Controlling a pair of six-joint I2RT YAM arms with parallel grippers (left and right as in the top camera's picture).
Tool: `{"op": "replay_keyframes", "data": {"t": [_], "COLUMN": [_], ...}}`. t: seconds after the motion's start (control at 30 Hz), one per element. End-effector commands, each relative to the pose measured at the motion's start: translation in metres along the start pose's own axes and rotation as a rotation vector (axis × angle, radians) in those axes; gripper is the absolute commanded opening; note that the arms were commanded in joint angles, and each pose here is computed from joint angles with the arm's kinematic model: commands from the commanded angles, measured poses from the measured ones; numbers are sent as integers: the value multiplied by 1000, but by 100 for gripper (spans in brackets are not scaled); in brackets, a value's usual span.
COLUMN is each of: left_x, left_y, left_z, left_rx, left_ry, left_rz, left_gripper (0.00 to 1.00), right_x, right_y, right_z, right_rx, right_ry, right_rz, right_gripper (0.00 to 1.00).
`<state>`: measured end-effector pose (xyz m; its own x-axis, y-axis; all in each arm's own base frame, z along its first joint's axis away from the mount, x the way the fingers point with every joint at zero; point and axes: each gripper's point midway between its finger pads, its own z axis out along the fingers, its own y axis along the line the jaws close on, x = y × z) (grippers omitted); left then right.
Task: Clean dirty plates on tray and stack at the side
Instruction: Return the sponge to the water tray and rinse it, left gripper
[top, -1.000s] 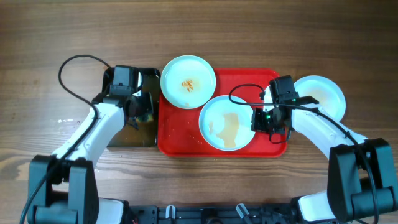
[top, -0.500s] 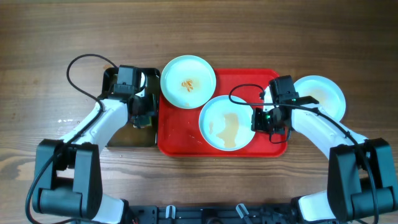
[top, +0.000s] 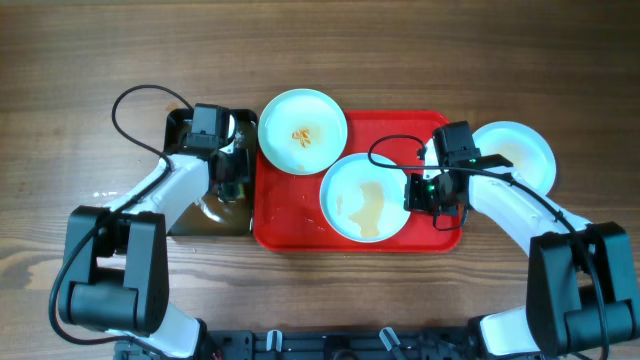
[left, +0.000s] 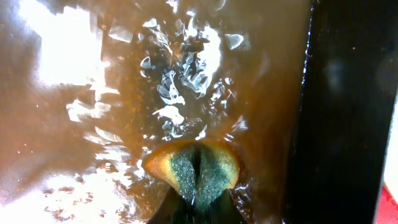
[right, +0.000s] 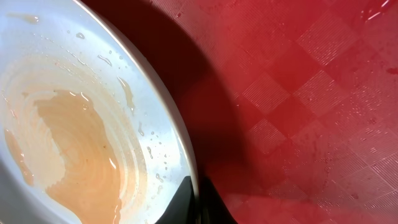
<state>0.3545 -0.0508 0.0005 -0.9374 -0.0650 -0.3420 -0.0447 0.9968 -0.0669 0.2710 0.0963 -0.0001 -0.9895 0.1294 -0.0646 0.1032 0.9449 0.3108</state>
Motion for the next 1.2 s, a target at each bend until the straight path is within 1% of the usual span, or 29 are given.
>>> {"op": "replay_keyframes", "data": {"t": [0.0,0.03,0.07,0.13,0.2,0.23,0.33,0.37,0.4,0.47,0.5,0.53,0.57,0.63,0.7,0.77,0.8,0.83,0.87,0.9,1.07,1.1,1.13,1.17], "left_x": [11,14,18,35,47,50,56,56,57,56,56,56,57,61,72,79,80,80,81,81,78,76,73,70], "left_y": [2,2,2,6,8,9,8,4,2,2,2,2,2,3,5,7,6,6,5,5,4,4,3,3], "left_z": [6,5,4,2,0,0,-1,-2,-2,-2,-2,-2,-2,-3,-6,-8,-8,-8,-9,-9,-7,-7,-6,-6], "left_rx": [0,-2,-2,-17,-27,-29,-23,-3,13,11,10,10,10,6,-3,-13,-14,-13,-8,-8,-5,-3,0,2], "left_ry": [38,49,68,138,187,198,222,227,229,228,228,228,231,249,295,324,326,329,333,333,318,310,298,287], "left_rz": [2,-8,-9,-13,-13,-13,-14,-16,-18,-18,-18,-19,-20,-20,-21,-47,-60,-71,-72,-72,-72,-71,-71,-70], "left_gripper": [24,34,39,42,41,40,31,24,4,4,10,35,43,43,46,46,43,37,14,4,4,17,35,38], "right_x": [16,16,16,16,16,16,16,16,16,16,16,16,16,16,17,16,16,16,17,17,16,15,15,14], "right_y": [-20,-20,-20,-20,-20,-20,-20,-20,-20,-19,-19,-19,-19,-18,-15,-15,-15,-15,-15,-15,-15,-14,-14,-14], "right_z": [9,9,9,9,9,9,9,9,9,9,9,9,9,9,9,9,9,9,9,9,9,9,9,9], "right_rx": [81,81,81,81,81,81,81,81,81,77,73,73,73,68,54,50,50,51,51,51,50,49,49,48], "right_ry": [40,40,40,40,40,40,40,40,40,41,41,40,41,42,46,45,45,45,45,45,42,40,38,35], "right_rz": [16,16,16,16,16,16,16,16,17,16,16,15,16,16,16,16,16,16,16,16,15,15,14,13], "right_gripper": [4,4,4,4,4,4,4,4,4,5,5,5,6,6,9,9,9,9,9,9,9,9,11,12]}}
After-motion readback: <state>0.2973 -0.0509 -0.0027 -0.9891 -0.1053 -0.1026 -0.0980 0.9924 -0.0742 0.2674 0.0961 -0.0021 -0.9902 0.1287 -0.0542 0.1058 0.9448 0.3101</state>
